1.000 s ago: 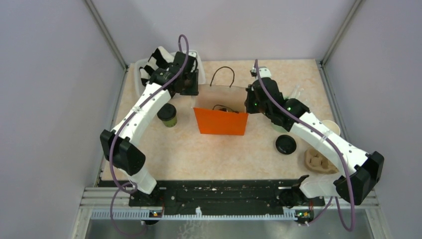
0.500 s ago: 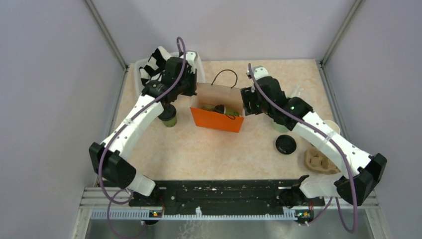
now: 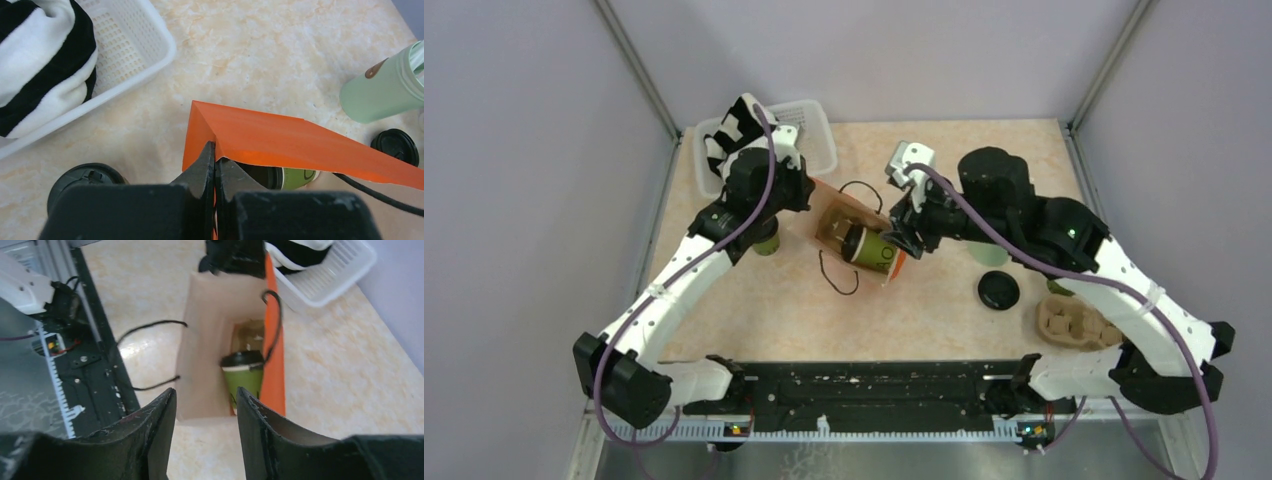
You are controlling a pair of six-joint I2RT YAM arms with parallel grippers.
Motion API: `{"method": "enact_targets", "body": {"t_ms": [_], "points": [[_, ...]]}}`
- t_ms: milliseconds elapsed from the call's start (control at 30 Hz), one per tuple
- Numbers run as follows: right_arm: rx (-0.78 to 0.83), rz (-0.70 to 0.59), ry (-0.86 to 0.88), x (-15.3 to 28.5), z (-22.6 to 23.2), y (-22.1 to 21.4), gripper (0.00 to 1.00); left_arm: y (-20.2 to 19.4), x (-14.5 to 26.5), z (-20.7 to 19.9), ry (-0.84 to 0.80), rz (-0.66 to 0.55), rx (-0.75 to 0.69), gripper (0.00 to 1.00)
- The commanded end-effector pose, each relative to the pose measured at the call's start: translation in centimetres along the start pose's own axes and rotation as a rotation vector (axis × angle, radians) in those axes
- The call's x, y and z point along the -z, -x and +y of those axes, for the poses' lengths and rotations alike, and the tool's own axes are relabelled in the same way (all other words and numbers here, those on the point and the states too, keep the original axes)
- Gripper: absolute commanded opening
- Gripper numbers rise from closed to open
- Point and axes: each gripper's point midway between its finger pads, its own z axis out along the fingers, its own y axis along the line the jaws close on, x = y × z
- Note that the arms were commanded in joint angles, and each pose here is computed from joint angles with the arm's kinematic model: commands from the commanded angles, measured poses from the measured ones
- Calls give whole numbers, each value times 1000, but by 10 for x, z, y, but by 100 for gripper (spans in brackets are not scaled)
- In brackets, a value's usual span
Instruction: Pack the takeout coffee
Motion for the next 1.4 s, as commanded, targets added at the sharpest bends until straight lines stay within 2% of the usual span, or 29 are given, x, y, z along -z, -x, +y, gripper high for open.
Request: {"method": "enact_targets", "body": {"t_ms": [0,100,167,233,333,500,833,1000,1200,1367], "points": [[18,-57,181,-36,47,28,45,22,7,-17,-89,-113,33,0],[-33,-48,181,-64,65,33,41,16,9,-20,-106,-102,38,0],[-51,-23,123,-82,62,32,34,14,12,-21,-117,-111,37,0],[-49,36,21,-95,51,26,24,15,16,-22,-132,-139,36,0],[3,207,-142,-111,28,-6,20,18,24,-25,-158,-201,41,0],[110,368,-228,-118,19,-45,20,16,26,-29,-188,-243,68,0],[227,496,-273,-126,35,-72,17,9,23,-26,-171,-214,83,0],[215,539,-272,-129,54,-84,18,4,23,-19,-126,-180,93,0],[220,558,-391,-125,39,-95,20,-3,26,-20,-132,-160,110,0],[245,565,-400,-124,35,-98,22,-6,28,-20,-133,-155,117,0]]}}
